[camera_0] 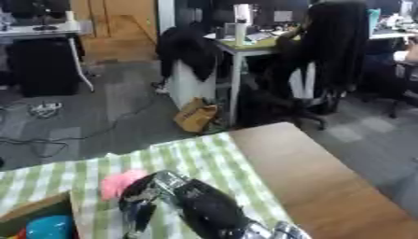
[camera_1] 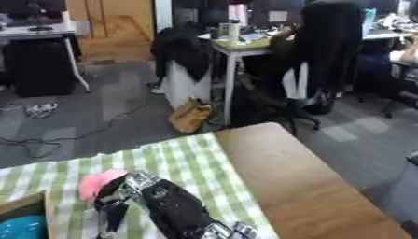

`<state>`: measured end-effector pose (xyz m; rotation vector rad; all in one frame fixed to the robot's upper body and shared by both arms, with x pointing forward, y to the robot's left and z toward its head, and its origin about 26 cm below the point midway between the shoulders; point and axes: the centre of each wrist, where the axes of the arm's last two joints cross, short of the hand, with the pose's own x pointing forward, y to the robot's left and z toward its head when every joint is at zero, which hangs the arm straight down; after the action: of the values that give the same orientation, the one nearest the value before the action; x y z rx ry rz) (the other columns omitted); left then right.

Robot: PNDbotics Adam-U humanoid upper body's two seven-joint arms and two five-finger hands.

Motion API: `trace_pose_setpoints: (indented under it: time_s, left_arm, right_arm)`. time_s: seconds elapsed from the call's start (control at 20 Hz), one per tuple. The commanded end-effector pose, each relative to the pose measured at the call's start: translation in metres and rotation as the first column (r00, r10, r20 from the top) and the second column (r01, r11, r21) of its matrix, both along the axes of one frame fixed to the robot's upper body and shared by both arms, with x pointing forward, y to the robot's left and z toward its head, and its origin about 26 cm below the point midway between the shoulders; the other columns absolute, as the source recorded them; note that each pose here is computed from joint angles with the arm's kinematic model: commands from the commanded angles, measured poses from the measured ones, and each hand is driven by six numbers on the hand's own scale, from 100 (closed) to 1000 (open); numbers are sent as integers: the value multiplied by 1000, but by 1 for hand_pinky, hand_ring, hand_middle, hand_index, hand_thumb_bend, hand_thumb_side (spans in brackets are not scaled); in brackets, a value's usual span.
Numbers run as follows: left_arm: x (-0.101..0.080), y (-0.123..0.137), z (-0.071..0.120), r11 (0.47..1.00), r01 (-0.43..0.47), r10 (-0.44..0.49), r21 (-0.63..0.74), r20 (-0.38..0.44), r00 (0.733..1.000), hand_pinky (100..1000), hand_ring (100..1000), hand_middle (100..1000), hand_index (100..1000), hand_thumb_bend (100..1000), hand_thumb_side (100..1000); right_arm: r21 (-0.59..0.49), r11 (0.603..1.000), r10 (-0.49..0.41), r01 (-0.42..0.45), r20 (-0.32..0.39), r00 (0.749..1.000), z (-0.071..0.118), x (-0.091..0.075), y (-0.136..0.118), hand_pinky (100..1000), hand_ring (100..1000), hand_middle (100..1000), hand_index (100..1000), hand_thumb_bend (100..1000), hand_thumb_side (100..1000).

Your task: Pick up objects on the table and place them in the box.

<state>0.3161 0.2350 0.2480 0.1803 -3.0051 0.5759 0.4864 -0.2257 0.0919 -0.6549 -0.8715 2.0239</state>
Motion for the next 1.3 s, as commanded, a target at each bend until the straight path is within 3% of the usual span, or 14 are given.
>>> trace_pose_setpoints:
  time_s: [0.05, 0.2, 0.25, 0.3, 0.35, 0.5, 0.55, 0.8, 0.95, 1.3]
  left_arm:
    - [-3, 0, 6, 1000, -1, 1, 4, 32, 999, 837, 875, 834, 861, 240, 1000]
    - [-3, 0, 6, 1000, -1, 1, 4, 31, 1000, 837, 874, 834, 860, 239, 1000]
    - [-3, 0, 6, 1000, -2, 2, 4, 32, 999, 837, 875, 833, 860, 239, 1000]
    - [-3, 0, 6, 1000, -2, 2, 4, 32, 999, 837, 875, 833, 860, 239, 1000]
    - [-3, 0, 6, 1000, -2, 2, 3, 32, 999, 837, 874, 833, 858, 240, 1000]
    - [-3, 0, 5, 1000, -2, 2, 2, 31, 1000, 837, 875, 833, 858, 239, 1000]
    - [-3, 0, 5, 1000, -2, 2, 1, 31, 1000, 837, 875, 832, 858, 239, 1000]
    - [-3, 0, 6, 1000, -2, 2, 0, 33, 999, 837, 875, 832, 857, 240, 1000]
    - [-3, 0, 6, 1000, -3, 3, 0, 33, 999, 837, 875, 832, 858, 240, 1000]
    - [-3, 0, 5, 1000, -3, 3, 0, 32, 999, 837, 876, 832, 857, 239, 1000]
  right_arm:
    - [-120, 993, -5, 3, -18, 1000, 1, 0, -10, 859, 881, 894, 943, 646, 451]
    - [-164, 986, 5, -8, -22, 1000, 2, 0, -10, 866, 886, 899, 953, 639, 430]
    - [-189, 982, 5, -9, -21, 1000, 2, 0, -10, 865, 886, 908, 957, 511, 402]
    - [-210, 978, 7, -11, -20, 1000, 1, -1, -11, 865, 886, 908, 957, 511, 402]
    - [-221, 975, 8, -12, -16, 1000, 1, -1, -11, 850, 867, 885, 933, 422, 407]
    - [-223, 975, 9, -10, -6, 1000, -1, -2, -12, 836, 851, 877, 915, 380, 405]
    - [-216, 976, 10, -10, 1, 1000, -2, -2, -12, 797, 793, 848, 877, 338, 397]
    - [-164, 986, 12, -7, 28, 1000, -7, -3, -14, 760, 744, 816, 835, 339, 373]
    - [-138, 990, 8, -4, 32, 999, -8, -3, -15, 686, 652, 765, 806, 337, 349]
    - [-46, 999, 2, 0, 43, 999, -11, -4, -16, 588, 566, 692, 768, 284, 322]
